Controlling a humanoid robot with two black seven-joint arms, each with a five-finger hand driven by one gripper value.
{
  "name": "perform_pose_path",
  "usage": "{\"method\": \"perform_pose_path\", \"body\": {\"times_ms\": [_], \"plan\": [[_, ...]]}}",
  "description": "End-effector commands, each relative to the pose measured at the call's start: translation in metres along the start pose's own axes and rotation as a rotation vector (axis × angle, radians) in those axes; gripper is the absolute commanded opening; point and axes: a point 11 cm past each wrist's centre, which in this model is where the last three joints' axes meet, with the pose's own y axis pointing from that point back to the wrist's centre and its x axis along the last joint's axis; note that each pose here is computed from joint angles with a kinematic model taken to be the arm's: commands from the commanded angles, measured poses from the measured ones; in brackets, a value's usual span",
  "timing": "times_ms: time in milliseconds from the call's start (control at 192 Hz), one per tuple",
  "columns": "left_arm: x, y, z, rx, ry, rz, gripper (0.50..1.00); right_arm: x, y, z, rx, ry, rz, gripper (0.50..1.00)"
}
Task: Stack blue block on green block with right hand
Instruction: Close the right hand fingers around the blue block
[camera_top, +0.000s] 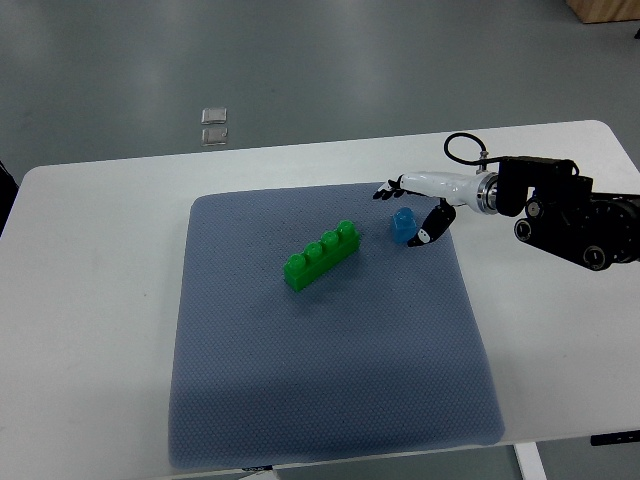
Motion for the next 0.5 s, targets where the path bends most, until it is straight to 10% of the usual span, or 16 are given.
{"method": "perform_pose_path", "body": {"times_ms": [0,494], "plan": [[0.0,0.0,0.0001,0.0,0.001,0.0,1.0,0.0001,0.0009,0.0034,-0.009,0.013,0.0,0.827],[0.0,0.0,0.0,0.0,0.0,0.0,1.0,-0.0018,0.0021,0.0094,-0.028,0.056,-0.012,0.733]]}}
